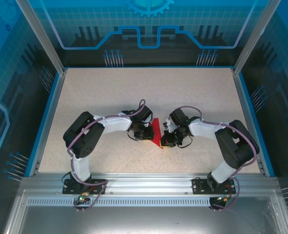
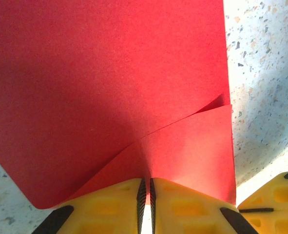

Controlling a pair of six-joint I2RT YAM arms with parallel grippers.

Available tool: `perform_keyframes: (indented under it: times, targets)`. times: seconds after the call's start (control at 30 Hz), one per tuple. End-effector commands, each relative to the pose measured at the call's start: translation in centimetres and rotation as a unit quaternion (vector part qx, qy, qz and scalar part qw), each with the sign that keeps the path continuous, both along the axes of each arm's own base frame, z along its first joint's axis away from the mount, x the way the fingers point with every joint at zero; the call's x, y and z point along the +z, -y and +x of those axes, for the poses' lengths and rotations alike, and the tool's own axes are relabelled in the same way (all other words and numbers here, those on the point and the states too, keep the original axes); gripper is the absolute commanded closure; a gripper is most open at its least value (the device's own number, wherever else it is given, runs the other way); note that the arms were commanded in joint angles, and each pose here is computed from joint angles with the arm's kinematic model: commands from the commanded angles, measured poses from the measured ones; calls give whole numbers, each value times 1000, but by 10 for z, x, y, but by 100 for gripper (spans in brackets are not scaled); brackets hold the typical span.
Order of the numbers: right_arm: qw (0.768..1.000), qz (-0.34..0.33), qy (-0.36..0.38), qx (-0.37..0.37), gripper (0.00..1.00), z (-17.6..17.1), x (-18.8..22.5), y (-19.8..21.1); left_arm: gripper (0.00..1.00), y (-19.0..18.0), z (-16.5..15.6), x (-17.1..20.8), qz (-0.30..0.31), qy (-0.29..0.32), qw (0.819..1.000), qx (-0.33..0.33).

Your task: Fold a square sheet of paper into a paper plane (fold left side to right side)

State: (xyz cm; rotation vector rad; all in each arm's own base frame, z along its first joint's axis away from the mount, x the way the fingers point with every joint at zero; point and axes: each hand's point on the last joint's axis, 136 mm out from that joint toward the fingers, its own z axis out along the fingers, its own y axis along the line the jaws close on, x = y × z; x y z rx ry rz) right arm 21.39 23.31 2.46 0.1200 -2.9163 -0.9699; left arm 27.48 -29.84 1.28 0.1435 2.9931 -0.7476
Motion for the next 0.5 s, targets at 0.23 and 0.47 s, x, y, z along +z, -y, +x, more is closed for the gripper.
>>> perform_keyframes:
  times: [0.23, 0.47]
  targets:
    - [1000, -4, -2, -7, 100, 23, -5, -29, 83, -16, 2, -23, 54, -12, 998, 27]
    - [999, -40, -23, 1, 100, 8, -22, -16, 84, -19, 4, -26, 66, -17, 997, 32]
